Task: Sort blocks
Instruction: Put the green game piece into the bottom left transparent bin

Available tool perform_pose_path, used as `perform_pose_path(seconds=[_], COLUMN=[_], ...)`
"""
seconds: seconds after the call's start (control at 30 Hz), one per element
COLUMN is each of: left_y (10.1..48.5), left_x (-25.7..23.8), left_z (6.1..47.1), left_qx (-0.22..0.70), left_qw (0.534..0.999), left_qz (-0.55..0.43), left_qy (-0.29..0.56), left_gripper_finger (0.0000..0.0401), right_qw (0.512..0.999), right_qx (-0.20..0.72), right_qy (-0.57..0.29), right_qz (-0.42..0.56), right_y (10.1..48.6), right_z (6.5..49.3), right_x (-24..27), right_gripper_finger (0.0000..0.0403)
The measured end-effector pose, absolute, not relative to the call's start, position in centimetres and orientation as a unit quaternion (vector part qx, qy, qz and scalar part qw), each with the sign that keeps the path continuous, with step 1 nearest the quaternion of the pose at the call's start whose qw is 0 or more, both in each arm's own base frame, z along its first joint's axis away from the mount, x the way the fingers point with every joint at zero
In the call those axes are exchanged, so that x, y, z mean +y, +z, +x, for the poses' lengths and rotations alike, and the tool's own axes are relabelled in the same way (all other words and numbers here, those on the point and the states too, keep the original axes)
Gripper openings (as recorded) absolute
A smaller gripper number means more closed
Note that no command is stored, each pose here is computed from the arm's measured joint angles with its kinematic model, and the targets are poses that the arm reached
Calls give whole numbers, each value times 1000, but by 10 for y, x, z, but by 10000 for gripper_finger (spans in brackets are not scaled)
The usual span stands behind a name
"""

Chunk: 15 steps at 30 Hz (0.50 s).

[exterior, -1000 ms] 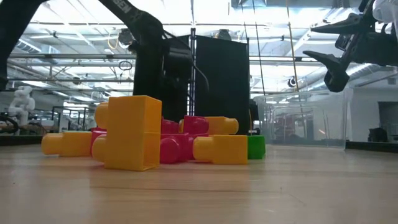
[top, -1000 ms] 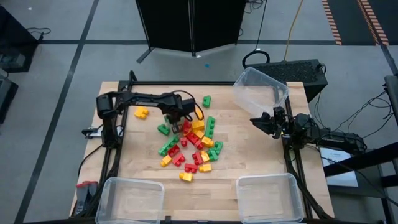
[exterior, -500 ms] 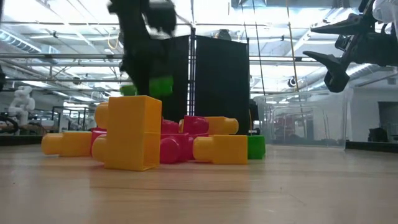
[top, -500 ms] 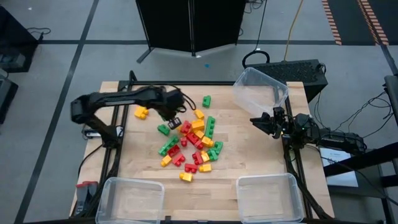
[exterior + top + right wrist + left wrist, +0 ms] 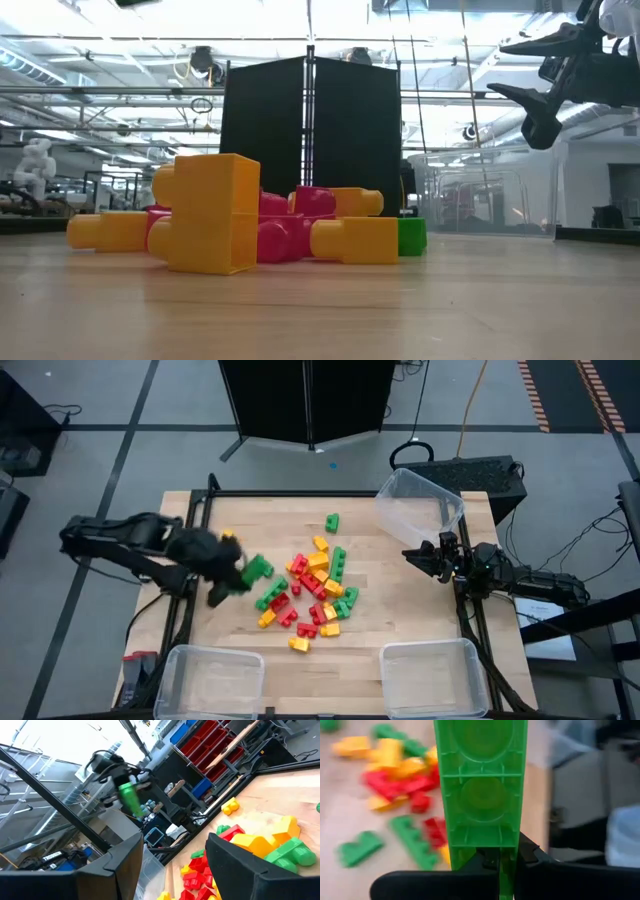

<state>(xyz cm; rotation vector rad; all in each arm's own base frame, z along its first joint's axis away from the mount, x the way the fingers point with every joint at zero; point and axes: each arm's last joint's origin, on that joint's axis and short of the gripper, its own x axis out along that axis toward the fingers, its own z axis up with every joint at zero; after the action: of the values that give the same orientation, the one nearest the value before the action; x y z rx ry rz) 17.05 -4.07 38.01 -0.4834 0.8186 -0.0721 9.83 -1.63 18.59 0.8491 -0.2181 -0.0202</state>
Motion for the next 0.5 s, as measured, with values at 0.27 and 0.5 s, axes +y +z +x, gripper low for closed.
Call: perform_pose_path(seconds=[0.27,0.5], left_y=[373,350], left_x=[-111,-179], left_z=[177,170], left_qx=[421,498], left_qw=[863,808], left_qz=[-246,-268], left_qy=[-132,-166], left_gripper_finger=[0,0], right_qw=[904,900], right_qx=[-105,-105], right_qy=[-10,-9], right_qz=[415,423], right_y=[186,186], right_z=[98,98], right_x=[-16,-16], right_gripper_finger=[208,208])
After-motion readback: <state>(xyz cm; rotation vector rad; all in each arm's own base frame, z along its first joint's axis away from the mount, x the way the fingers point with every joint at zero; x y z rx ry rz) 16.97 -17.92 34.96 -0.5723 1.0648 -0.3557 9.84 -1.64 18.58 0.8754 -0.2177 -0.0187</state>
